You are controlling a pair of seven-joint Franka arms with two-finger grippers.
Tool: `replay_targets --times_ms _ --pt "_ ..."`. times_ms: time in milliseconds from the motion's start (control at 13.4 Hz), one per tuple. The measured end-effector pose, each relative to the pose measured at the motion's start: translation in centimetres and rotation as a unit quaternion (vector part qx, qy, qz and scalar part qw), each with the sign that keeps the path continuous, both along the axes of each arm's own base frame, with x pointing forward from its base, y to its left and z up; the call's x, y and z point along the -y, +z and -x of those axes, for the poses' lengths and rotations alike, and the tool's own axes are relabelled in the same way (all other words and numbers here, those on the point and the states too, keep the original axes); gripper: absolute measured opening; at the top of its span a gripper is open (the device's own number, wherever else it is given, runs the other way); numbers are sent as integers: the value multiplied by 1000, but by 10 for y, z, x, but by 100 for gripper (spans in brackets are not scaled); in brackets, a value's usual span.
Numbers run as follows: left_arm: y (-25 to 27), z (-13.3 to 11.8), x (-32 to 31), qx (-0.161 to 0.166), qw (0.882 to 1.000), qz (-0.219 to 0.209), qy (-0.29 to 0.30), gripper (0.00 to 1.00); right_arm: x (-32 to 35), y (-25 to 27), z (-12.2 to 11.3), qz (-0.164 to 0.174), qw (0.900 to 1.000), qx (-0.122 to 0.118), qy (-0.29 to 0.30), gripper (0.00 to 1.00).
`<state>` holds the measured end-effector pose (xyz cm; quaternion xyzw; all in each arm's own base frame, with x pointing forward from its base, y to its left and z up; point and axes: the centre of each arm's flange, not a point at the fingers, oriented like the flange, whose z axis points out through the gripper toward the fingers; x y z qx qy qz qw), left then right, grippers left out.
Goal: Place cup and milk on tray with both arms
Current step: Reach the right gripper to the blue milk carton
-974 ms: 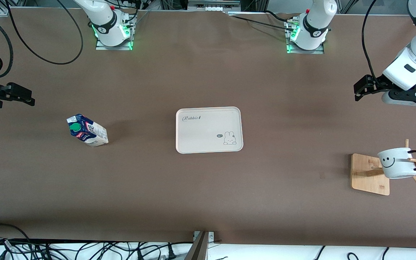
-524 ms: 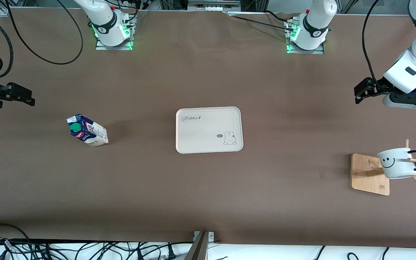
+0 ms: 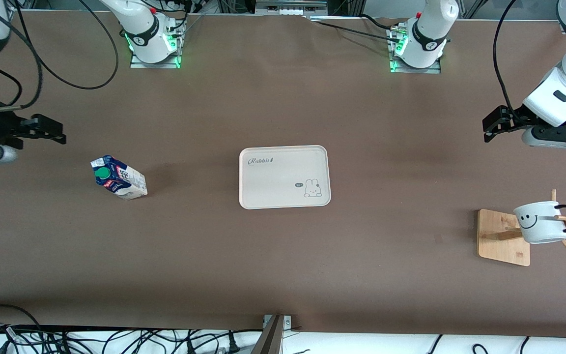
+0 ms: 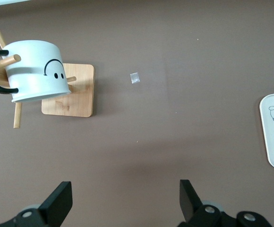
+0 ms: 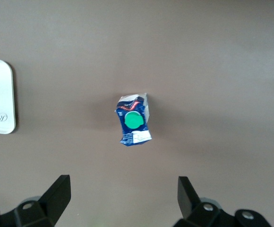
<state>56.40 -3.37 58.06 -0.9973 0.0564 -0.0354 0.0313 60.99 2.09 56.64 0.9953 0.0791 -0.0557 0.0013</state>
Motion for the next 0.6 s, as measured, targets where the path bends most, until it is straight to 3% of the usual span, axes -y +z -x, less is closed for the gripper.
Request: replay_targets --times_ms 599 --pt "18 -4 1 19 1000 1 -1 100 -15 -111 -35 -1 996 -74 41 100"
